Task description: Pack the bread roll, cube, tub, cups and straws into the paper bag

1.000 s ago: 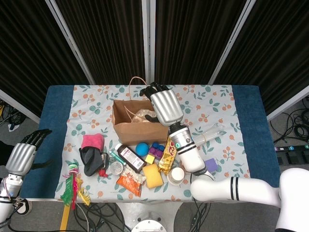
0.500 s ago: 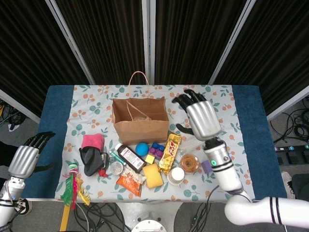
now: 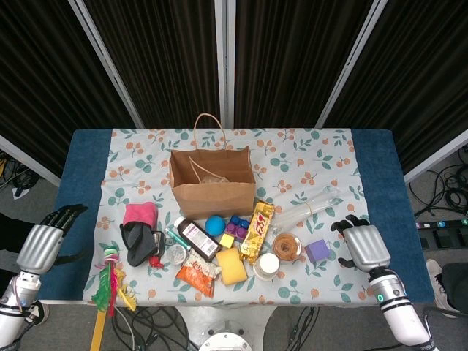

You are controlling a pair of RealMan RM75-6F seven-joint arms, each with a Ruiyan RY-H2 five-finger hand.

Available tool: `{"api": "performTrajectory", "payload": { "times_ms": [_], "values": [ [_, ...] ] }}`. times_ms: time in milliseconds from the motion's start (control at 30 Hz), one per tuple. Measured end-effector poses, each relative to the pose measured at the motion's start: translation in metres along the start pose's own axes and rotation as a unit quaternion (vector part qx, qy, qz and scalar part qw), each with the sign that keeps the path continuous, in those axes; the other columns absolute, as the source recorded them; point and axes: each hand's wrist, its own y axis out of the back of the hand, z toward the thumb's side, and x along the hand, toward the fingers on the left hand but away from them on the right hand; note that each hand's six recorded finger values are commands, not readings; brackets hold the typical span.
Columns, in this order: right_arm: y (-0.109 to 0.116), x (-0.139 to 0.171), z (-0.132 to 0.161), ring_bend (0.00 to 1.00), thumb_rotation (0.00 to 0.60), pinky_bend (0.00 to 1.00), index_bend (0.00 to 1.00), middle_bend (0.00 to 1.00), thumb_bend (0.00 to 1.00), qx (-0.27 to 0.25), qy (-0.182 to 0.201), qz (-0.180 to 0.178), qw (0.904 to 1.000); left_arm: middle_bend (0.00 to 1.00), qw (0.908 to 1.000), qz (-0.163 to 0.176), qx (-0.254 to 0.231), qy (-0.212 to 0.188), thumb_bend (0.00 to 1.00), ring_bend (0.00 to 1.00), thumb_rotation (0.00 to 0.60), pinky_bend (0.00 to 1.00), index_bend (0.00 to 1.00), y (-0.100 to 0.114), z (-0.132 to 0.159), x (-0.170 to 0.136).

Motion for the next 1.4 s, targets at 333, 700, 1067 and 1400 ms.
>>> {"api": "performTrajectory", "payload": {
  "times_ms": [333,700,1067,1400],
  "values": [
    [-0.021,-0.013,0.016,0.15,0.600,0.27,0.31,0.33,0.00,0.020,0.025,0.024,0.9992,0.26,0.9999,0.010,-0.003,0.008,0.13,0.18,0.600,0.27,0.20,0.001,-0.008,-0.007],
    [-0.044,-0.034,0.020,0.14,0.600,0.27,0.31,0.32,0.00,0.045,0.019,0.051,0.9975,0.26,0.9997,0.015,-0.013,0.013,0.13,0.18,0.600,0.27,0.20,0.001,-0.015,-0.008],
    [-0.058,-0.044,0.032,0.19,0.600,0.28,0.36,0.36,0.03,0.055,0.023,0.058,0.9965,0.26,0.9995,0.025,-0.014,0.015,0.13,0.18,0.600,0.27,0.20,0.006,-0.022,-0.005],
    [-0.060,-0.048,0.036,0.32,0.600,0.40,0.55,0.49,0.17,0.066,0.012,0.043,0.9968,0.26,0.9994,0.028,-0.015,0.014,0.13,0.18,0.600,0.27,0.20,0.008,-0.023,-0.007]
  ]
}}
